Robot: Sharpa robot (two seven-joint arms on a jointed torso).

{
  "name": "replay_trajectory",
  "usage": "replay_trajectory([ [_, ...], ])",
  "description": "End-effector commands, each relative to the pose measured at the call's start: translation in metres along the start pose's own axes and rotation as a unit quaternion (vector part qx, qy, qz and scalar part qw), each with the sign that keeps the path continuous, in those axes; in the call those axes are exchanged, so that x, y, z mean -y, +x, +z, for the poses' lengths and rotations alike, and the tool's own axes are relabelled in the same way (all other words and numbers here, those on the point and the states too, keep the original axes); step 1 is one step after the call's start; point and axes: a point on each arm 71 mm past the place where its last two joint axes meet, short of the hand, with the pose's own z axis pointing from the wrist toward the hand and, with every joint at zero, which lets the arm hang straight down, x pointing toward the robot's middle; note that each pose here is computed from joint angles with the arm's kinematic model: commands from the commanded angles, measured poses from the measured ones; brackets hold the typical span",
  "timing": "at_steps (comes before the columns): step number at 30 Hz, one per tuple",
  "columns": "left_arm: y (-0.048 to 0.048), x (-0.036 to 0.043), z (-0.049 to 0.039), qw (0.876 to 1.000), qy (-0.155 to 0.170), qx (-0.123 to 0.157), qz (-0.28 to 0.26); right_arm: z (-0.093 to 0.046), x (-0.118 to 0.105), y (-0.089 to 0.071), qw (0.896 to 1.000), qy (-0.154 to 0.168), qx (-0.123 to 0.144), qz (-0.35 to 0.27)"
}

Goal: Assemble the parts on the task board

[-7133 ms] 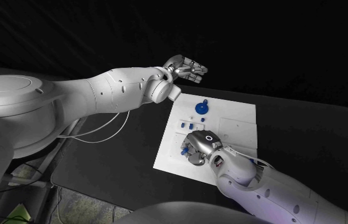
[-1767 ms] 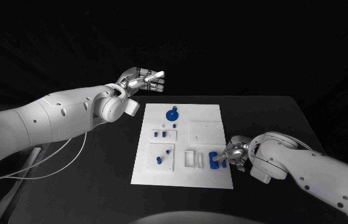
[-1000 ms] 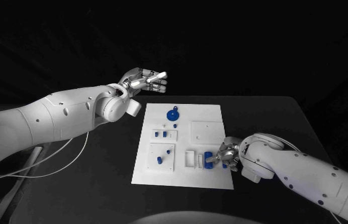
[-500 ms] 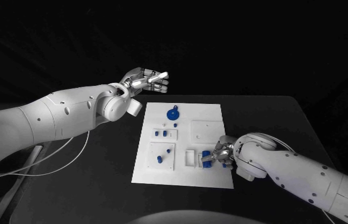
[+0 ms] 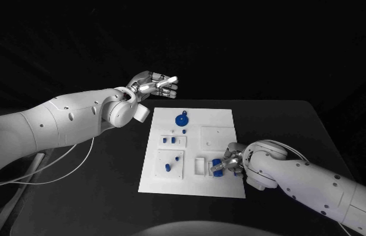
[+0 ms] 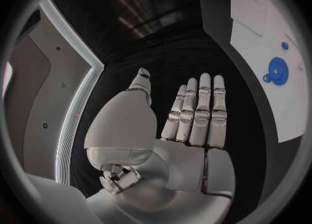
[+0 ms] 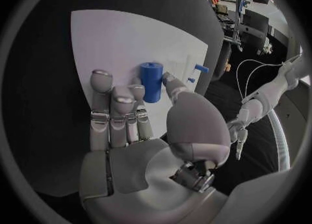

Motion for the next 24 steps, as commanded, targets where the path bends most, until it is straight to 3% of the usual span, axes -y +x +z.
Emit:
replay_trajectory([
  [1,0.0026,0.0006,0.0009,1.000,0.002,-0.010,0.002,0.003,0.002,0.013,0.999,0.004,-0.017,-0.028],
  [10,0.0035,0.0006,0.0019,1.000,0.002,-0.012,0.010,0.003,0.006,0.011,0.999,0.006,0.003,-0.033],
  [24,0.0028,0.0001,0.0023,1.000,0.000,-0.012,0.012,-0.010,0.015,-0.002,0.998,-0.013,0.025,0.055],
])
